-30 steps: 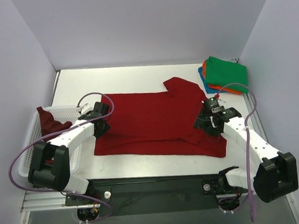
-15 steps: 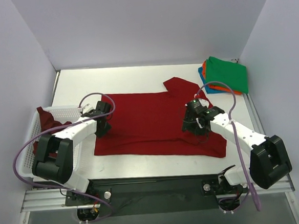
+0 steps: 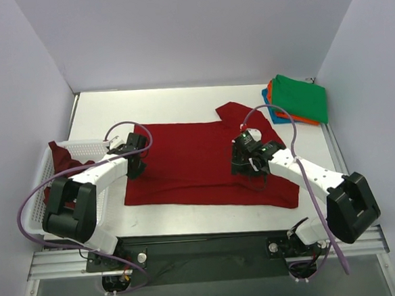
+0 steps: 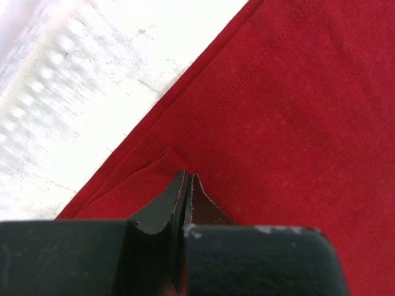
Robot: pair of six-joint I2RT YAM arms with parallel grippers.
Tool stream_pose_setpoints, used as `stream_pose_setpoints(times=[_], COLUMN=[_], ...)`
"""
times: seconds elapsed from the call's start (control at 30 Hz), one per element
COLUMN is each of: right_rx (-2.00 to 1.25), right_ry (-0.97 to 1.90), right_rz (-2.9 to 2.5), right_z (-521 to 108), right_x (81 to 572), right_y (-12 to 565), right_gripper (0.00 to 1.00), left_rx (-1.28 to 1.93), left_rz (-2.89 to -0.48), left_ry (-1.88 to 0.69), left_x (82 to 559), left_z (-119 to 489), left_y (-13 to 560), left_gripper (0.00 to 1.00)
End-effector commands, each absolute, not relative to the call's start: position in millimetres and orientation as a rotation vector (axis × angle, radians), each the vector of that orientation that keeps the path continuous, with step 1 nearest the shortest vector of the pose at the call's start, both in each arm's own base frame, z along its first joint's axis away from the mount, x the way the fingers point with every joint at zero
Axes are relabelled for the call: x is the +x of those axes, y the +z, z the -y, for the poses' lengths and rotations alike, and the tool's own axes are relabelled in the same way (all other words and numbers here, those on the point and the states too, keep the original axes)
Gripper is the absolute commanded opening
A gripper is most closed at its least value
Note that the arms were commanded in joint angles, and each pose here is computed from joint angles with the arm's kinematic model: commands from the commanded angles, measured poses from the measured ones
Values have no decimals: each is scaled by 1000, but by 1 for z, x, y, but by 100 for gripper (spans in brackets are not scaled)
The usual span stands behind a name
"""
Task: Fold and stack the t-shirts
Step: Fold the flattened tshirt in 1/3 of the way
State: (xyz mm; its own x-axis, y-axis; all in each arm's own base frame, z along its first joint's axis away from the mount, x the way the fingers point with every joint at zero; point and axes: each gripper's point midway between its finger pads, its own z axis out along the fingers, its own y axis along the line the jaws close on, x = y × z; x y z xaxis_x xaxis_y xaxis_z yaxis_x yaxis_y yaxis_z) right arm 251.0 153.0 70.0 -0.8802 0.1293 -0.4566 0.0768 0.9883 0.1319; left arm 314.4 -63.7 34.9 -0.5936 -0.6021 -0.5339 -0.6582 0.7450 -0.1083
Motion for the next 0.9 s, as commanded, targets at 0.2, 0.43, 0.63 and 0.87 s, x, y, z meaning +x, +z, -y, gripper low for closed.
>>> stream_pose_setpoints(times=[0.2,0.43,0.63,0.87], right_rx=[14,14,33,41], right_ry=[33,17,-37,-39], right_rz=[-2691,-2709,-2727,-2719], right_z=[-157,-166,-161,-160], right_x=[250,248,247,246], right_y=[49,39,30,32], right_gripper=[40,37,31,27], left_rx=[-913,-906,-898,-914], left_rz=[-2341,-2337,-2343,-2340], left_ry=[58,50,50,75], left_x=[329,329,329,327], left_z=[71,71,71,68], left_y=[54,58,57,55], left_gripper=[0,0,0,22])
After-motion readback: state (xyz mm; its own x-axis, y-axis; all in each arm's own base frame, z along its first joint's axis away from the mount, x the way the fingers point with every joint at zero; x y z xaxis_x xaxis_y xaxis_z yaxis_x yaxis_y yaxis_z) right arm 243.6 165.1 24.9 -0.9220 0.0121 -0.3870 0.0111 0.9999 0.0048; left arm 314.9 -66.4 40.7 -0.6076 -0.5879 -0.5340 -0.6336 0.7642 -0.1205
